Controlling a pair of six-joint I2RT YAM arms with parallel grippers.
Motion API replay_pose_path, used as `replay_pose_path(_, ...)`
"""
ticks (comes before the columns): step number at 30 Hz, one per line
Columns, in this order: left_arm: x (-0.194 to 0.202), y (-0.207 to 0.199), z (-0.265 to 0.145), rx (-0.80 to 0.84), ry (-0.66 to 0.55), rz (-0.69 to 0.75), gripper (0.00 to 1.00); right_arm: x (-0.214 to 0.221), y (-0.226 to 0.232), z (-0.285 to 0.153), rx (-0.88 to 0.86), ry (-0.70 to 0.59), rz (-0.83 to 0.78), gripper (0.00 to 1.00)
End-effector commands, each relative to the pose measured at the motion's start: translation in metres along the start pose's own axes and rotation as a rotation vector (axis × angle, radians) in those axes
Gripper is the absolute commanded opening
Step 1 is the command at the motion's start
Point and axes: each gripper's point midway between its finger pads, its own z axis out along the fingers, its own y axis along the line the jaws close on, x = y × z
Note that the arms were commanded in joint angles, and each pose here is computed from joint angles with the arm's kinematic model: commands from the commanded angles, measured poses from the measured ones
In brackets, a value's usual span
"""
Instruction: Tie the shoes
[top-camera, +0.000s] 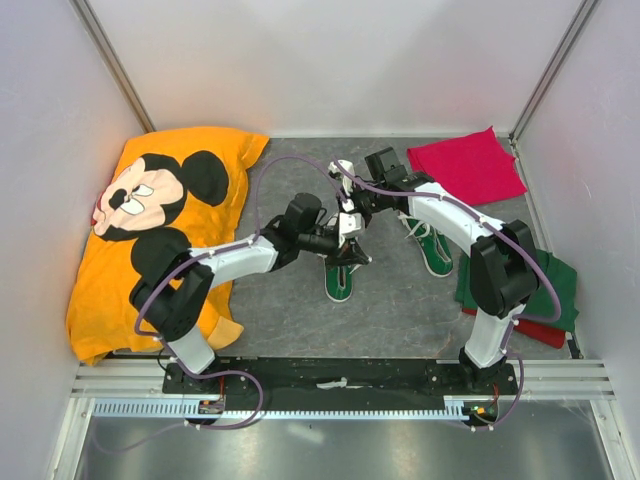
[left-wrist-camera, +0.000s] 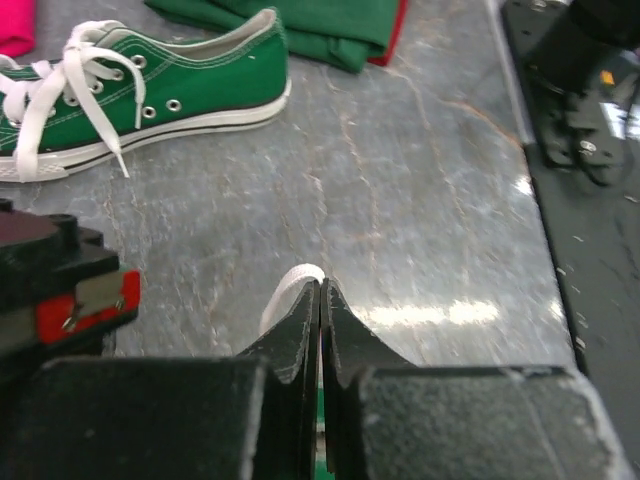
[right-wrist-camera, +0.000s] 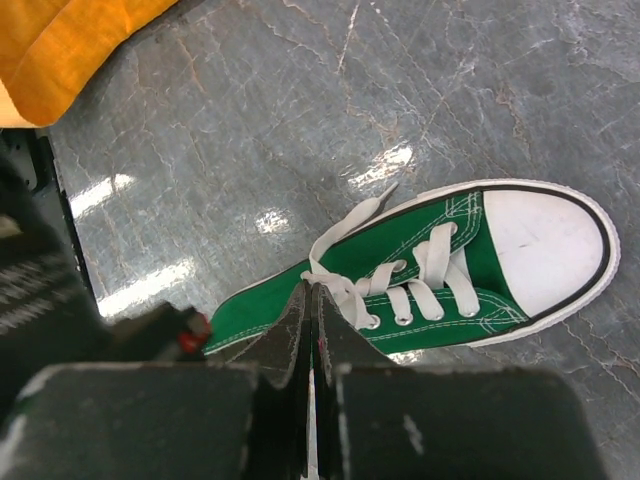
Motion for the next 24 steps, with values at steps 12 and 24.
replay_pose_path(12, -0.009, 0.01, -0.019, -0.24, -0.043, 0.234, 0.61, -0.006, 0.026, -0.01, -0.102, -0.014, -0.072, 0.0)
replay_pose_path(24, 0.027, 0.015, -0.156, -0.578, 0.021, -0.054, 0.67, 0.003, 0.049, 0.015, -0.112, 0.053, -0.123, 0.0)
